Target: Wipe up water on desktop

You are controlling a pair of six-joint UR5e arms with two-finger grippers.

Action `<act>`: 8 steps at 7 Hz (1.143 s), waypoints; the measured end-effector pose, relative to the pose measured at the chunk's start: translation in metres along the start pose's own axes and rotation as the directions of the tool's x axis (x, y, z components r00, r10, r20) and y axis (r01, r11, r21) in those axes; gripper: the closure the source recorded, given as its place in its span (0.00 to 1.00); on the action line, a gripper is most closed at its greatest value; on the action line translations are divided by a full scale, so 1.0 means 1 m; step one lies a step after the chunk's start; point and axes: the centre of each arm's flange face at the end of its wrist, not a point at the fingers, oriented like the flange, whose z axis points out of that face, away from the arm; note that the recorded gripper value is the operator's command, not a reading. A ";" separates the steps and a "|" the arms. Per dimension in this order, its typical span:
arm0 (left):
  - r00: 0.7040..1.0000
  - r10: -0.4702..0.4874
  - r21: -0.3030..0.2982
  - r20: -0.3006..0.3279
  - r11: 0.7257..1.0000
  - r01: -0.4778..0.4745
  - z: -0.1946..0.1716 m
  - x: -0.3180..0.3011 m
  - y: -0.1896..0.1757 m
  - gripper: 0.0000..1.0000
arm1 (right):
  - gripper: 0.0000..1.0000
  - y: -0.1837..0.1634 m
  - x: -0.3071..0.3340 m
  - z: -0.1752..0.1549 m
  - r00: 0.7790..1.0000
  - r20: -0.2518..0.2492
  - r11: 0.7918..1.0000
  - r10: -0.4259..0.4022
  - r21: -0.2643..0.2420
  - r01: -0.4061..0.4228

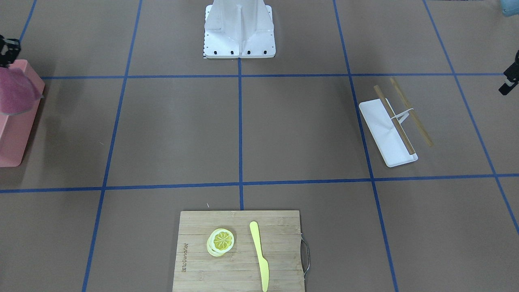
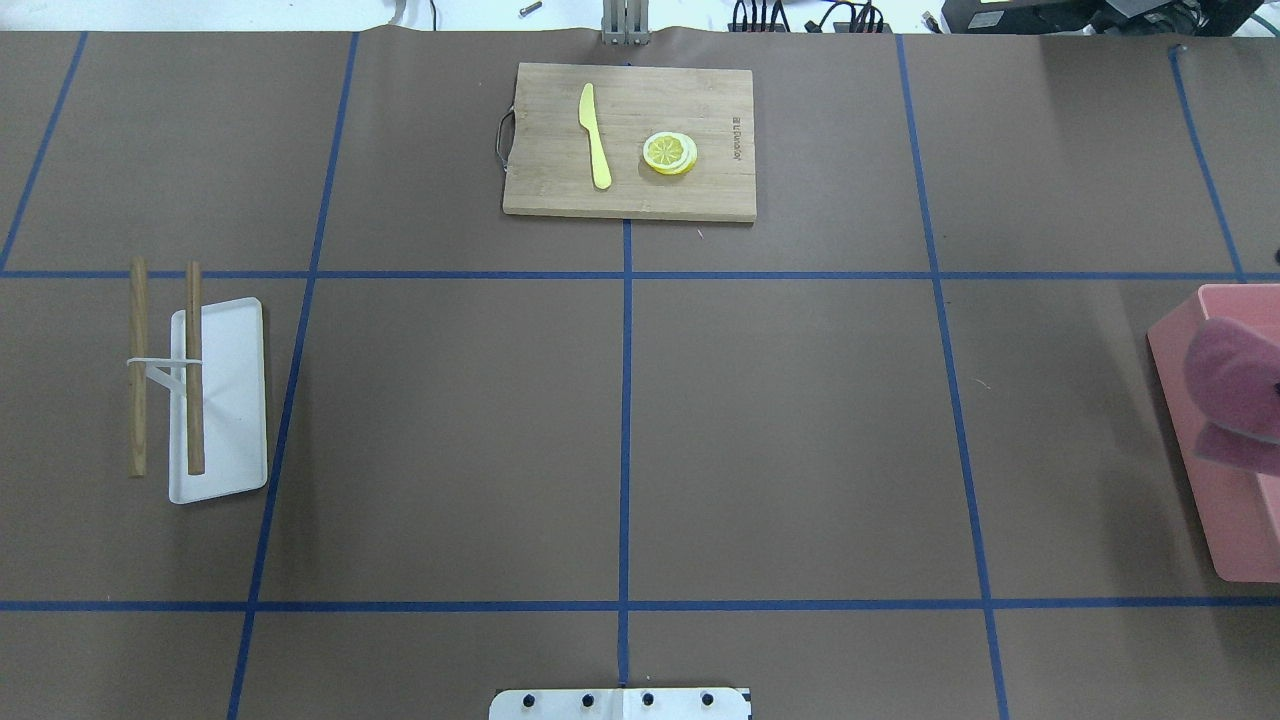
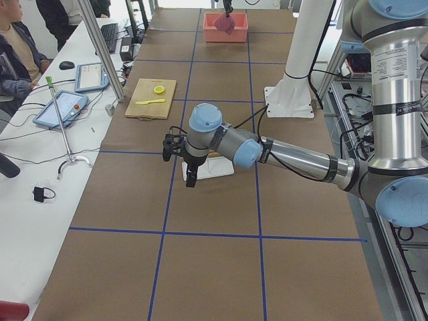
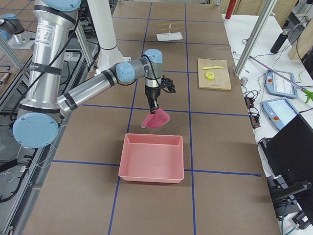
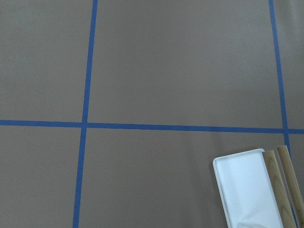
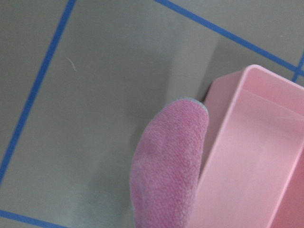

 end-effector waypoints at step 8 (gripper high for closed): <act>0.999 0.030 -0.022 0.021 0.999 -0.030 0.011 -0.019 0.008 0.02 | 0.00 0.056 0.154 0.023 0.991 0.132 0.999 0.007 -0.043 -0.002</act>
